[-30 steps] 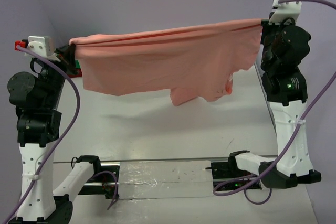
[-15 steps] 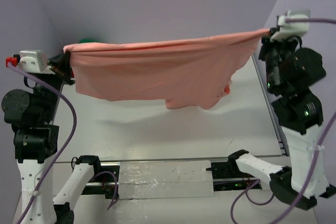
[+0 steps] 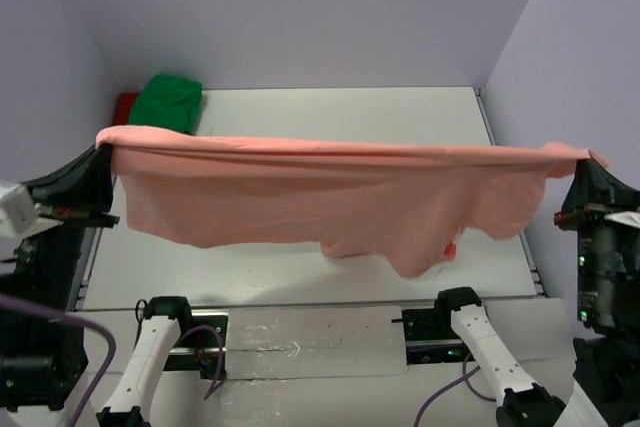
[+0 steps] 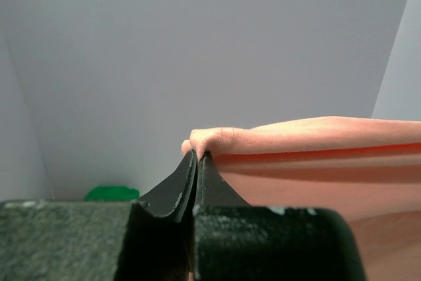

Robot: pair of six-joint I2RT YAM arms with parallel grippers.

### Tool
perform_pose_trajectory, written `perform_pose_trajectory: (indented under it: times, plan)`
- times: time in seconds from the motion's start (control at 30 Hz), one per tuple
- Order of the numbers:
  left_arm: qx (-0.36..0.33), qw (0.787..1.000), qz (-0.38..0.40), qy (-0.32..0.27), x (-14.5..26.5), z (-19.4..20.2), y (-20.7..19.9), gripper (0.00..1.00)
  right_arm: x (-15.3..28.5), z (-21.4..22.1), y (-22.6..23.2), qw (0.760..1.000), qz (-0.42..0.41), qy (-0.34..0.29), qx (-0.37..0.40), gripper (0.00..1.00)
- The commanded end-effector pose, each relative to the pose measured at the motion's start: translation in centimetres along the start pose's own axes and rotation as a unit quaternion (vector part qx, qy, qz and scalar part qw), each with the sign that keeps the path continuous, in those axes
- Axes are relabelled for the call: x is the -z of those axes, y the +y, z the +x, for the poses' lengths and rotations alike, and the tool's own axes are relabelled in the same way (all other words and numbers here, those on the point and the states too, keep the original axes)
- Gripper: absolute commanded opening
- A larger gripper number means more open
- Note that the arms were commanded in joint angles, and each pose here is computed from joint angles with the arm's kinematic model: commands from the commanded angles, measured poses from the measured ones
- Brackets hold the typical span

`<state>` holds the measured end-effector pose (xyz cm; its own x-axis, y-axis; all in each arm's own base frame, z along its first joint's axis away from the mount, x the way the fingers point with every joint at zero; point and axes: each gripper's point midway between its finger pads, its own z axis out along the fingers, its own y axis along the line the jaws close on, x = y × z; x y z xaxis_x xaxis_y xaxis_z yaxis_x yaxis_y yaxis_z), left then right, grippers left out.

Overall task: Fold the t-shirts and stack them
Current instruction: Flatten the tshirt out

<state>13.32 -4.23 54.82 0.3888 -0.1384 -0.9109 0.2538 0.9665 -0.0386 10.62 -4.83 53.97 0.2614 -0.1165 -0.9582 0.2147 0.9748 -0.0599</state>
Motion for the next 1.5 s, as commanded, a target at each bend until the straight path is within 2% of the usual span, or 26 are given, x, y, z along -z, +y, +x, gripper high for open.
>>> perform_pose_trajectory:
  times: [0.0, 0.1, 0.27, 0.4, 0.53, 0.83, 0.97, 1.03, 1.17, 1.33, 1.37, 1.47]
  plan:
    - [-0.015, 0.996, -0.044, -0.073, 3.2, -5.7, 0.2, 0.00, 3.9, -3.3, -1.5, 0.999, 0.022, -0.046, -0.014, 0.00]
    - [-0.031, 0.992, -0.055, -0.114, 5.2, -8.8, -0.8, 0.00, 6.2, -5.3, -1.2, 0.997, 0.010, -0.076, -0.019, 0.00]
    - [-0.064, 0.984, -0.057, -0.156, 6.9, -11.5, -2.6, 0.00, 7.4, -6.8, -0.7, 0.996, 0.013, -0.091, -0.011, 0.00]
    - [-0.077, 0.982, -0.057, -0.165, 6.3, -12.0, -3.5, 0.01, 6.0, -7.0, 0.0, 0.996, 0.006, -0.085, -0.005, 0.00]
    - [-0.079, 0.984, -0.060, -0.149, 3.9, -10.5, -2.4, 0.00, 2.7, -6.0, 0.8, 0.998, 0.001, -0.069, -0.003, 0.00]
    - [-0.066, 0.991, -0.075, -0.094, -2.8, -4.3, 2.7, 0.00, -6.6, -1.2, 2.4, 1.000, -0.008, -0.004, 0.010, 0.00]
    - [-0.057, 0.994, -0.079, -0.055, -5.6, 0.1, 5.3, 0.00, -12.1, 3.4, 3.8, 0.998, -0.019, 0.054, 0.011, 0.00]
    - [-0.055, 0.995, -0.077, -0.043, -6.7, 1.7, 6.3, 0.01, -14.1, 4.8, 4.3, 0.998, -0.021, 0.063, 0.013, 0.00]
    - [-0.047, 0.996, -0.070, 0.002, -8.7, 7.6, 8.4, 0.00, -19.0, 10.5, 6.7, 0.992, -0.027, 0.114, 0.039, 0.00]
    - [-0.035, 0.995, -0.073, 0.052, -10.9, 14.8, 11.5, 0.00, -23.1, 17.7, 10.4, 0.982, -0.027, 0.172, 0.077, 0.00]
    - [-0.036, 0.995, -0.071, 0.056, -11.2, 16.5, 12.1, 0.00, -24.3, 20.3, 11.7, 0.976, -0.035, 0.197, 0.087, 0.00]
    - [-0.028, 0.992, -0.079, 0.097, -12.5, 22.2, 13.6, 0.00, -26.5, 23.7, 13.1, 0.970, -0.032, 0.223, 0.094, 0.00]
